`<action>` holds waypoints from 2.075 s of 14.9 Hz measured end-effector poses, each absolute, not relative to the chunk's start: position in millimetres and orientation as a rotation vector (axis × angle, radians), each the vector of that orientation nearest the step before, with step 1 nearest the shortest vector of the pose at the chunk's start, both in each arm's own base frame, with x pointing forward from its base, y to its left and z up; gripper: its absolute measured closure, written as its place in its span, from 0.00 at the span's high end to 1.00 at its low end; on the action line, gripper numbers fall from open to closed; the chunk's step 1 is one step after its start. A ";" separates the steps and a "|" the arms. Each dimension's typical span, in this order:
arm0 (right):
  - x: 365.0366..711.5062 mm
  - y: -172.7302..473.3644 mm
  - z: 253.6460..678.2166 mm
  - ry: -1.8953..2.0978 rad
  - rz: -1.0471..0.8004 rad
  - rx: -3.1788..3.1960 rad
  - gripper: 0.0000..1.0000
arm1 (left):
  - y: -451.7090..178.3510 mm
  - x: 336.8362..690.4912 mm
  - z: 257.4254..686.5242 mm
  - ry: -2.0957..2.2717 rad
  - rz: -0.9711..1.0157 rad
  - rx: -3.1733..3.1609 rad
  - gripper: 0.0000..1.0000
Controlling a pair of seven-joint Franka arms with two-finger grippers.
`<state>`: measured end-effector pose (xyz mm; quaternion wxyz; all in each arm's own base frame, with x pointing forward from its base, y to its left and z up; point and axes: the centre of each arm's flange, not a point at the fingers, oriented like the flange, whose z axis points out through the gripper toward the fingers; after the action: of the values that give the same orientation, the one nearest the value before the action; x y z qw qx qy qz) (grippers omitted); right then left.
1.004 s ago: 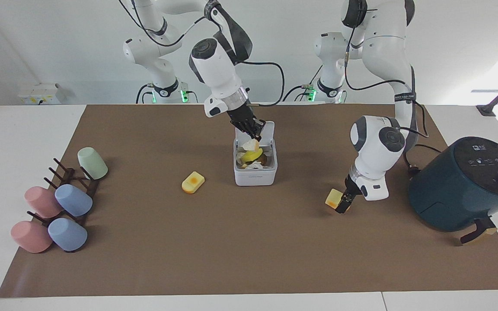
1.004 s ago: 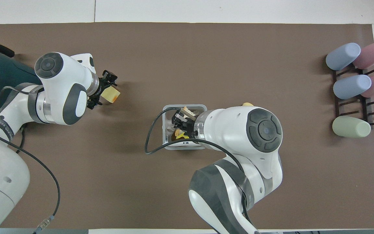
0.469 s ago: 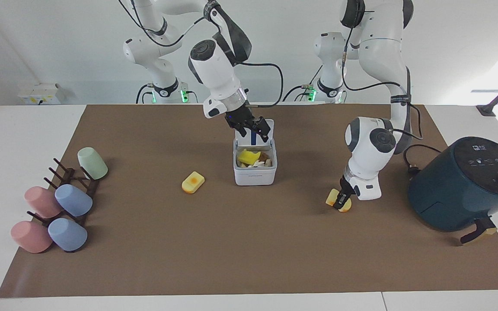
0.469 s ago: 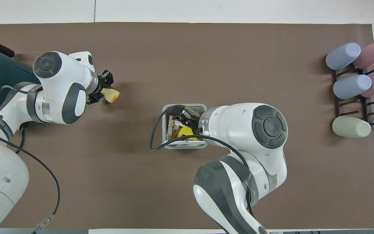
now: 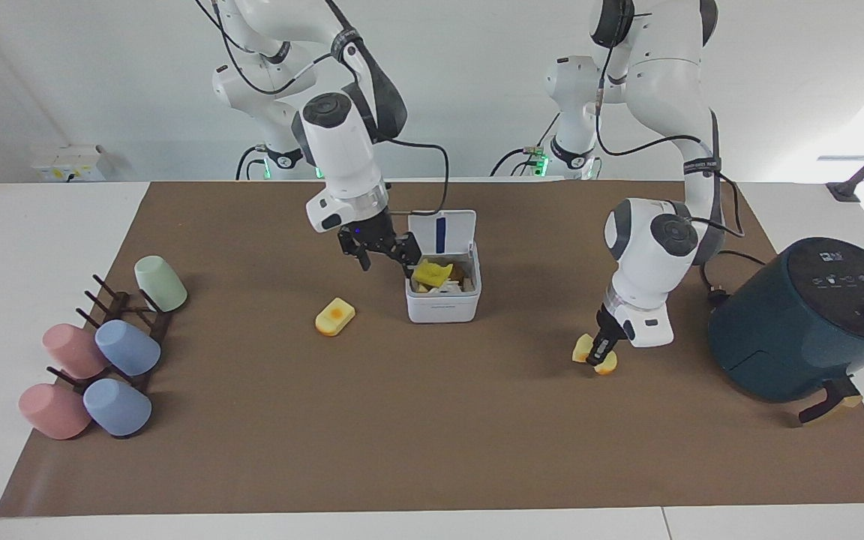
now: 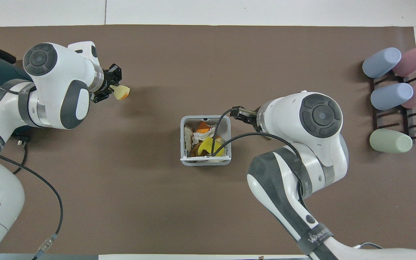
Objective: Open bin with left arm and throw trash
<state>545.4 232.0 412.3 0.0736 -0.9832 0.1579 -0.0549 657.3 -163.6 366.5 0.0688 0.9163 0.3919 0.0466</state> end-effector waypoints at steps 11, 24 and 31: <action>547.4 162.3 340.1 0.620 -0.034 -3.003 1.00 | -360.8 580.5 502.8 0.681 0.042 2.795 0.20; 535.9 172.6 296.5 0.806 -0.099 -2.933 0.14 | -387.9 497.0 429.5 0.427 0.044 2.920 0.22; 530.9 169.0 388.9 0.752 0.021 -2.983 0.08 | -411.1 468.7 411.2 0.337 0.052 2.924 0.29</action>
<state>530.9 169.0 388.9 0.0327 -0.9691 0.2443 0.0067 468.7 -411.1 411.2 0.0987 0.9884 0.1139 0.0177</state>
